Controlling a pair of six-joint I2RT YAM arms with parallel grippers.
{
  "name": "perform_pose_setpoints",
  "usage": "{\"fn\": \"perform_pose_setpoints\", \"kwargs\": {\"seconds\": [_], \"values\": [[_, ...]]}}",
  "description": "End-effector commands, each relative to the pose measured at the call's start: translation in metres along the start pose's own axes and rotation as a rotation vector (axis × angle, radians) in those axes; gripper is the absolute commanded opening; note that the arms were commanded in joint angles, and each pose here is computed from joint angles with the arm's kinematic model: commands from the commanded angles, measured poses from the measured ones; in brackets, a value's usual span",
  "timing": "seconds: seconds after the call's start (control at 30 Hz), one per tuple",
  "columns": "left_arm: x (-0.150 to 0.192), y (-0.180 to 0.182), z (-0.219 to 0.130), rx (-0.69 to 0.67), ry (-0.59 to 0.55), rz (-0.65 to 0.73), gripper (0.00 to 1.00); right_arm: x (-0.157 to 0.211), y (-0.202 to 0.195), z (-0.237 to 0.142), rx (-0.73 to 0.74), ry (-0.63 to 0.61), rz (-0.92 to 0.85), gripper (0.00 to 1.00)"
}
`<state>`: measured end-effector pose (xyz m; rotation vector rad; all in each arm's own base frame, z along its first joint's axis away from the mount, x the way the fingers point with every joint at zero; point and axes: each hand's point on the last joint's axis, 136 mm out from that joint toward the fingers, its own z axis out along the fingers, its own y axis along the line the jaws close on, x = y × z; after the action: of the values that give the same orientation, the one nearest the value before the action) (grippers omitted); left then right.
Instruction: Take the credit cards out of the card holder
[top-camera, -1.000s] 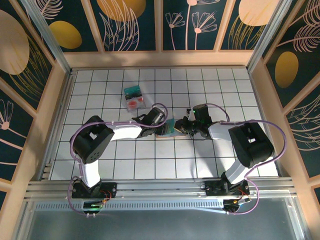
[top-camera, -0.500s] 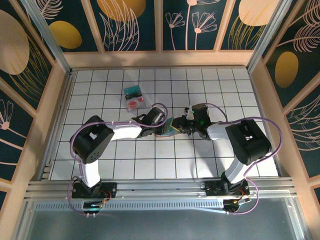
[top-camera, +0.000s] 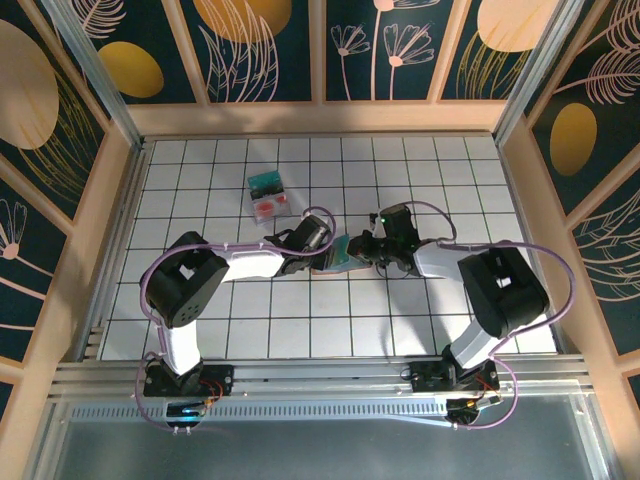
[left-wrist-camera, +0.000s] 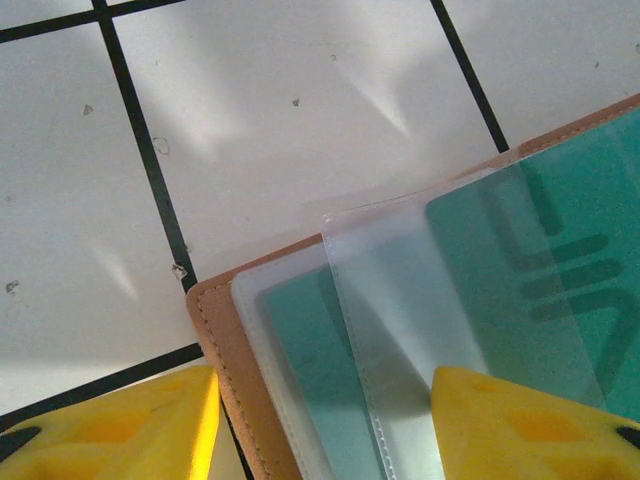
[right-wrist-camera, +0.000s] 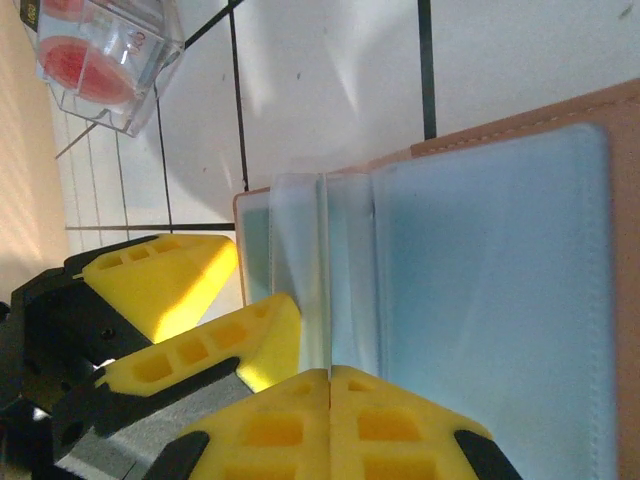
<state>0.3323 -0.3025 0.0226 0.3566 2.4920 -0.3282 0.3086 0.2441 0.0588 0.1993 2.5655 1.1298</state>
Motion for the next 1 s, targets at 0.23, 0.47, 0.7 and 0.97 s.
{"fn": "perform_pose_setpoints", "kwargs": {"seconds": [0.23, 0.47, 0.7, 0.97], "values": [[-0.003, 0.003, -0.016, -0.022, 0.002, -0.019, 0.64, -0.024, -0.002, -0.039, 0.166, -0.124, -0.106, 0.0], [-0.059, -0.007, -0.065, 0.02, -0.174, -0.104, 0.76, -0.039, 0.018, -0.071, 0.133, -0.237, -0.174, 0.0], [-0.102, -0.016, -0.117, 0.191, -0.335, -0.212, 0.88, -0.055, 0.068, -0.114, -0.059, -0.4, -0.258, 0.0], [-0.137, -0.029, -0.172, 0.582, -0.476, -0.272, 0.86, -0.049, 0.132, -0.141, -0.375, -0.428, -0.362, 0.0]]}}
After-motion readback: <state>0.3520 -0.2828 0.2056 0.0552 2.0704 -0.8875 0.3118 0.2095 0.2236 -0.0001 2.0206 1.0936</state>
